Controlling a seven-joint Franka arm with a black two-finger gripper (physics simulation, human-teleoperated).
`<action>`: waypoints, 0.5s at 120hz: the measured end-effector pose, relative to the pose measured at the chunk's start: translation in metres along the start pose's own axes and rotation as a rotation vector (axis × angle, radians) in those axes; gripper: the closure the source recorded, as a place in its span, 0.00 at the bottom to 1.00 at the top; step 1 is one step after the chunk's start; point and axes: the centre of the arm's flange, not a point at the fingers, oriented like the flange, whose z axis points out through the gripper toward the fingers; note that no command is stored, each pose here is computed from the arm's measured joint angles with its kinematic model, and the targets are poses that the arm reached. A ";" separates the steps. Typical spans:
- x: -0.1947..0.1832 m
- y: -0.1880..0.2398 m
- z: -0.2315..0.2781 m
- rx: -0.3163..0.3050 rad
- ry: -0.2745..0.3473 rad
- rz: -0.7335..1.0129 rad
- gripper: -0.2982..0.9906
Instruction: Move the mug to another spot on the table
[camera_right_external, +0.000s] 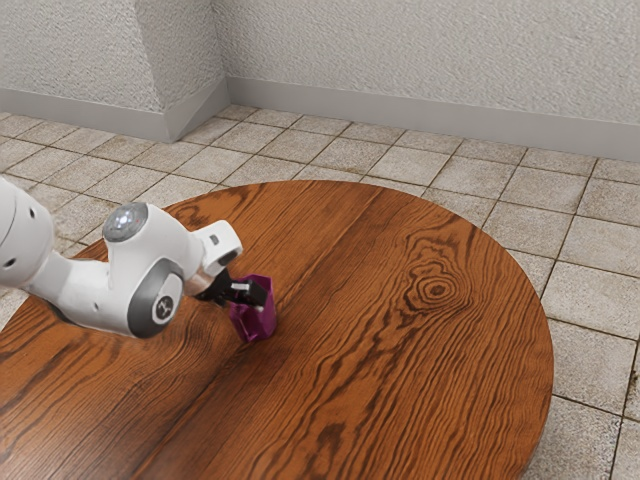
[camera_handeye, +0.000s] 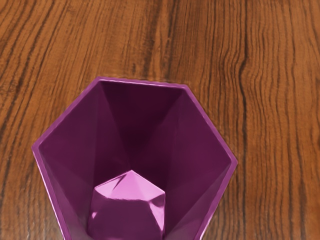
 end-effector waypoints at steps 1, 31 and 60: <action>0.002 0.001 -0.004 -0.003 0.002 0.000 0.31; 0.141 0.023 -0.114 -0.065 -0.026 -0.011 0.27; 0.249 -0.020 -0.200 -0.007 -0.147 0.040 0.25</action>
